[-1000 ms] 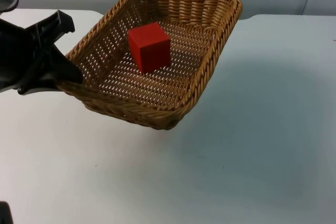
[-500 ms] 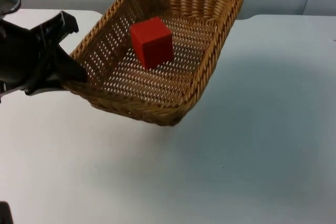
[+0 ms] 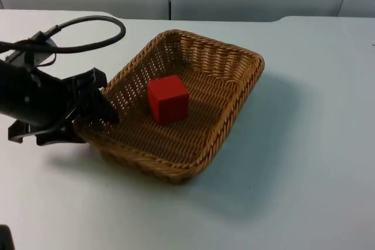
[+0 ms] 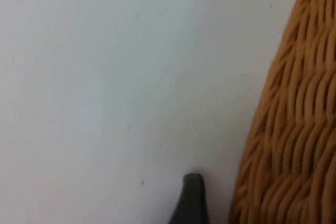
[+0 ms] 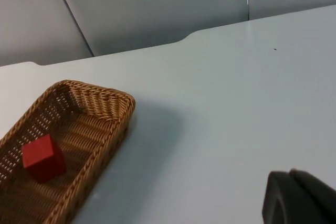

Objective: Pick up the basket with the left hand and place the cube into the basket with the right hand.

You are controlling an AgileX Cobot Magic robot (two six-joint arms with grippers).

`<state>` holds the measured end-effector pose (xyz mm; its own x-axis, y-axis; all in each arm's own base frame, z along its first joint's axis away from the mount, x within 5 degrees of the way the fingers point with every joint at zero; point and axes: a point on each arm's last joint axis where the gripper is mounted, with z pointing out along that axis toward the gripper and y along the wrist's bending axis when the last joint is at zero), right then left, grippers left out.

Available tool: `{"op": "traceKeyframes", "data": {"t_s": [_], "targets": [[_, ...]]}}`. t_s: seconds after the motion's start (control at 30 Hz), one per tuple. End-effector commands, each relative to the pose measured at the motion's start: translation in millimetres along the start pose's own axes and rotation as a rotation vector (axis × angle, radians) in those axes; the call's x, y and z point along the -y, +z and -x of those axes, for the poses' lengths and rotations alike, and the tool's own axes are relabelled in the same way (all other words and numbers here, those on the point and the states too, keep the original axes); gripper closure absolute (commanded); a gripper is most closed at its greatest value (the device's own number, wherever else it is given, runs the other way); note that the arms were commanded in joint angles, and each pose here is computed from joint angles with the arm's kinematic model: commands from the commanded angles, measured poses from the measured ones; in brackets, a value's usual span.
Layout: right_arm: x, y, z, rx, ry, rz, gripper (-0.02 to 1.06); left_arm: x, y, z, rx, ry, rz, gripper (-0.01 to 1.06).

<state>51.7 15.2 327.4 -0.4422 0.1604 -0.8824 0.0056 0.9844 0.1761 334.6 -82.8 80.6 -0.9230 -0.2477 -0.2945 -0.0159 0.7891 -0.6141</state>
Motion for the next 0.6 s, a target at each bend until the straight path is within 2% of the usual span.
{"op": "traceKeyframes", "data": {"t_s": [0.0,0.07,0.2,0.57], "targets": [[-0.6,0.1,-1.1,-0.002,-0.009,0.008,1.04,6.1,1.1,7.0,0.007,0.046,-0.009,0.33],[-0.6,0.1,-1.1,-0.002,-0.013,0.008,1.04,7.5,-0.1,17.3,-0.014,0.15,0.042,0.33],[-0.4,0.1,-1.1,-0.002,-0.015,0.006,1.04,9.8,-1.9,26.1,-0.039,0.193,0.078,0.33],[0.3,0.1,1.3,0.025,-0.016,-0.002,1.04,41.1,-14.4,60.5,-0.128,0.277,0.018,0.33]]}}
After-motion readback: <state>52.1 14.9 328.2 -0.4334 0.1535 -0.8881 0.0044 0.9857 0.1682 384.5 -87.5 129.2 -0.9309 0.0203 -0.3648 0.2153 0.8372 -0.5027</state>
